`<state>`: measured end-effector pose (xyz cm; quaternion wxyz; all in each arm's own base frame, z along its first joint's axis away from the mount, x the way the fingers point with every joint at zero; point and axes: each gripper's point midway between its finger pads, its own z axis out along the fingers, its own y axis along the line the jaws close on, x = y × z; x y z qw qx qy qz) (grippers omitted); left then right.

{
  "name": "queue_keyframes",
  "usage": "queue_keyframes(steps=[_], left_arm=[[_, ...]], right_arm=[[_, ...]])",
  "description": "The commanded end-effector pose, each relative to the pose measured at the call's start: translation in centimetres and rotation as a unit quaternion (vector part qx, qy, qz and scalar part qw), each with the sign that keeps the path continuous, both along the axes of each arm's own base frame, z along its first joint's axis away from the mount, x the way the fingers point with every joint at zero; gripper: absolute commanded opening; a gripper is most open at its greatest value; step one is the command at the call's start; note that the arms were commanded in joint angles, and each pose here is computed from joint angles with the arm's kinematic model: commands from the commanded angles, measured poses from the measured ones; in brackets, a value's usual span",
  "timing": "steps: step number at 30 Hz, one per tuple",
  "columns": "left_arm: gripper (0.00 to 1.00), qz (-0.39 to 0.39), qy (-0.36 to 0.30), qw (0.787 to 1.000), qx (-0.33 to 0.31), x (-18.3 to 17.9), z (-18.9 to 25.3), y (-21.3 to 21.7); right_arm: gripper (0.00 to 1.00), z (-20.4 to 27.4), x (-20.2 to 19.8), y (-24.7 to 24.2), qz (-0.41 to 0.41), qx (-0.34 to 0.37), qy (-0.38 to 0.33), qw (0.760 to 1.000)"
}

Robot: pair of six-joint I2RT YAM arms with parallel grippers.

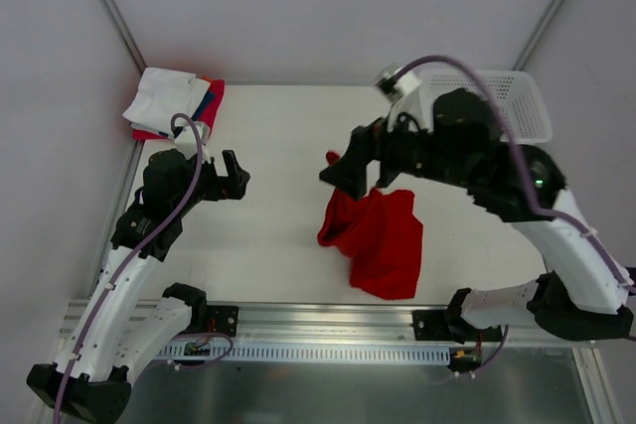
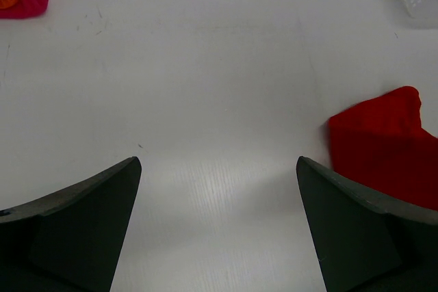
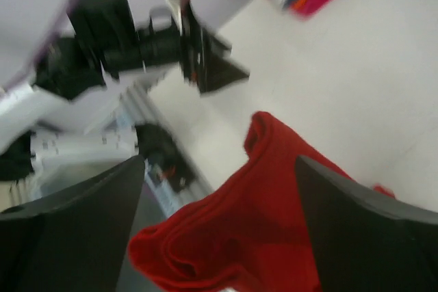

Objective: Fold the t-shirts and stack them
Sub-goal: Move the tshirt to the center of the board

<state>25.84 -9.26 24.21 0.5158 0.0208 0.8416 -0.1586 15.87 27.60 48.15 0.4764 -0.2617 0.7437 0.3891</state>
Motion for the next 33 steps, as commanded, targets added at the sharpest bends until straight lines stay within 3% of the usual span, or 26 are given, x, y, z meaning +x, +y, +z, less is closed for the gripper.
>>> queue_keyframes(steps=[1, 3, 6, 11, 14, 16, 18, 20, 23, 24, 28, 33], left_arm=[[0.99, 0.010, -0.026, 1.000, 0.007, 0.0, 1.5, 0.6], [0.99, 0.010, -0.025, 1.000, 0.007, 0.0, 1.4, 0.6], [0.99, 0.006, -0.024, 1.000, 0.005, 0.0, 1.5, 0.4], [0.99, 0.009, -0.032, 0.999, 0.001, -0.2, 1.9, 0.5], [0.99, 0.003, -0.036, 0.999, -0.004, -0.4, 2.2, 0.3], [0.99, -0.033, -0.036, 0.999, -0.018, -0.9, 2.5, -0.9], [0.99, -0.082, -0.027, 0.996, -0.038, -1.2, 2.2, -2.8], [0.99, -0.161, -0.007, 0.984, -0.077, -2.1, 2.4, -5.7], [0.99, -0.223, 0.060, 0.966, -0.115, -2.1, 1.5, -9.1], [0.99, -0.245, 0.090, 0.958, -0.121, -2.4, 0.7, -10.8], [0.99, -0.259, 0.110, 0.955, -0.094, -2.7, 0.4, -15.0], [0.99, -0.229, 0.150, 0.962, -0.013, -2.6, -4.4, -19.1]], right_arm=[[0.99, -9.0, -2.7, 5.5, 0.083, -0.044, 0.107, 0.990], [1.00, -15.2, -3.6, 7.6, 0.089, -0.061, 0.153, 0.982], [1.00, -20.4, -4.4, 8.7, 0.080, -0.081, 0.191, 0.975], [0.99, -25.2, -4.0, 8.1, 0.016, -0.167, 0.193, 0.967], [1.00, -25.0, -3.8, 8.1, 0.004, -0.173, 0.183, 0.968], [0.99, -24.9, -2.3, 5.8, -0.062, -0.200, 0.156, 0.965], [0.99, -25.5, -0.9, 1.2, -0.148, -0.248, 0.136, 0.948], [0.99, -26.8, 1.5, -4.6, -0.270, -0.295, 0.108, 0.910], [1.00, -29.5, 2.4, -9.7, -0.345, -0.289, 0.141, 0.882], [1.00, -30.1, 2.5, -10.5, -0.355, -0.283, 0.150, 0.878], [1.00, -31.3, 2.3, -12.7, -0.378, -0.212, 0.176, 0.884], [1.00, -33.1, 1.8, -14.1, -0.377, -0.214, 0.190, 0.881]])
